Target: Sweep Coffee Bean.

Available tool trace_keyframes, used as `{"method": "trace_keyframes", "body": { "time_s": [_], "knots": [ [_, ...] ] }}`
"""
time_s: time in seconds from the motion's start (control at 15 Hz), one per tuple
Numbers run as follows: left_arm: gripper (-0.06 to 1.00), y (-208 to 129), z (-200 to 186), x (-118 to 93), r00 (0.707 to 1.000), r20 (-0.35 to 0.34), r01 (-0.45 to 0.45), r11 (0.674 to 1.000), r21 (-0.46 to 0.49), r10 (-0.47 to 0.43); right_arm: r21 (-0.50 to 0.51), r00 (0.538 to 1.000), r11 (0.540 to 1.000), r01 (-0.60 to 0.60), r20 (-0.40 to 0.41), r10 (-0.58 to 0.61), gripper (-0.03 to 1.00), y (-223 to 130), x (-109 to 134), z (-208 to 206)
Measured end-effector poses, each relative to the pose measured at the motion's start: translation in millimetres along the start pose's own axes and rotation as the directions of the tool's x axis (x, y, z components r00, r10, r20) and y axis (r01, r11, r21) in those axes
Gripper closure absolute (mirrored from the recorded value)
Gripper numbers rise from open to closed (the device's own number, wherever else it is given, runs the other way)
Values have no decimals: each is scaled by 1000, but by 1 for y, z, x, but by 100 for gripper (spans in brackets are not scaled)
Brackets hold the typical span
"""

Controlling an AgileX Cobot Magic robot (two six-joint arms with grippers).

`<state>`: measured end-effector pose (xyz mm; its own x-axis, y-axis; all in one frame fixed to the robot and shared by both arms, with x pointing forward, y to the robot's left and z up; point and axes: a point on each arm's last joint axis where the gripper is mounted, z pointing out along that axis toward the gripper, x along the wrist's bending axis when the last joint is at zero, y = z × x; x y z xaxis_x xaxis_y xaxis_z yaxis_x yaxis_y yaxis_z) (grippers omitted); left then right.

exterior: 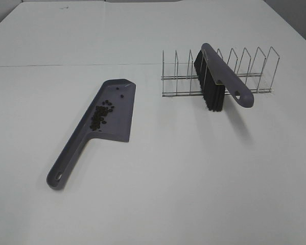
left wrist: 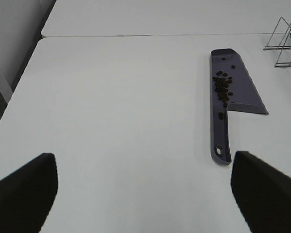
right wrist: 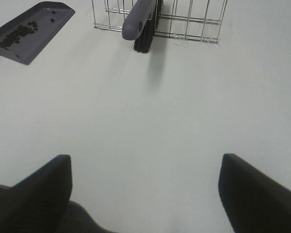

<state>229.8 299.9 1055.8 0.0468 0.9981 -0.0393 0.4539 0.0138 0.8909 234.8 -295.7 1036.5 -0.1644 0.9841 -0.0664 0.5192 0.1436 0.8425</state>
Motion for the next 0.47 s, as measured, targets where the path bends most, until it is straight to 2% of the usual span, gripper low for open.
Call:
{"method": "trace_keyframes", "body": {
  "time_s": [0.47],
  "knots": [
    [6, 0, 0, 0, 1000, 0, 0, 1000, 0, 0, 0, 1000, 1000, 0, 0, 0, 23, 0, 0, 0]
  ]
}}
